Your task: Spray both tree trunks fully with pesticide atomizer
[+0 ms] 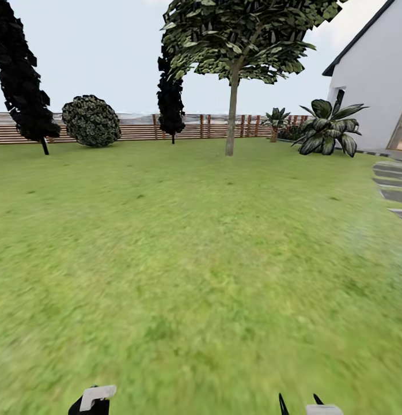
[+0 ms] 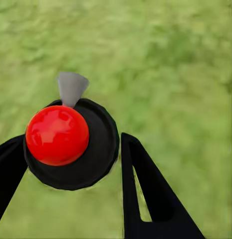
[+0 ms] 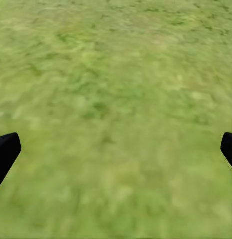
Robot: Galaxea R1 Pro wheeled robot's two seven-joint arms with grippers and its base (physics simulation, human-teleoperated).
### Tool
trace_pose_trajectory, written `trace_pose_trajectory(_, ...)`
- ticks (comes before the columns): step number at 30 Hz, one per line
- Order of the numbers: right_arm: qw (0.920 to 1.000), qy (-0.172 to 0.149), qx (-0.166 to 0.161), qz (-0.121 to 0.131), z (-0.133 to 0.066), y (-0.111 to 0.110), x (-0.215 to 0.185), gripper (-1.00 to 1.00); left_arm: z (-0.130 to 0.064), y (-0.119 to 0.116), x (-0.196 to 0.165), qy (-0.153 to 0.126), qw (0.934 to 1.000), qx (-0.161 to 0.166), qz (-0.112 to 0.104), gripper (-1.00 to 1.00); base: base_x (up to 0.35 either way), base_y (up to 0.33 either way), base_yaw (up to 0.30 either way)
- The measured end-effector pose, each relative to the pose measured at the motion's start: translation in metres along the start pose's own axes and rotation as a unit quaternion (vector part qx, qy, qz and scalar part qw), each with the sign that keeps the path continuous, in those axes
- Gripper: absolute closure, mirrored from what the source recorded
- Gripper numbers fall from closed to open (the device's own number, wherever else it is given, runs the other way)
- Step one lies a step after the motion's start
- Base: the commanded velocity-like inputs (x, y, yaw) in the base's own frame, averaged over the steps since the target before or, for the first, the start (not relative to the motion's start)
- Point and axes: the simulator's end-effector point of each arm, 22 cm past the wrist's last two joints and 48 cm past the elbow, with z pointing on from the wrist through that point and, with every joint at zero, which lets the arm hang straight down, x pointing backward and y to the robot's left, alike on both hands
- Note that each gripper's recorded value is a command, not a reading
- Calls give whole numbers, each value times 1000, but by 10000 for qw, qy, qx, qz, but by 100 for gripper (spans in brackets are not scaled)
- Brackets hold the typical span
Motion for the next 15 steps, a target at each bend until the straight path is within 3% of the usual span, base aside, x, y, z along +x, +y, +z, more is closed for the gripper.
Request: trace_pose_trajectory(15,10000,0,0,0,0,0,0,-100,0,0,0,0,10000,3,7,100,340,-80,0)
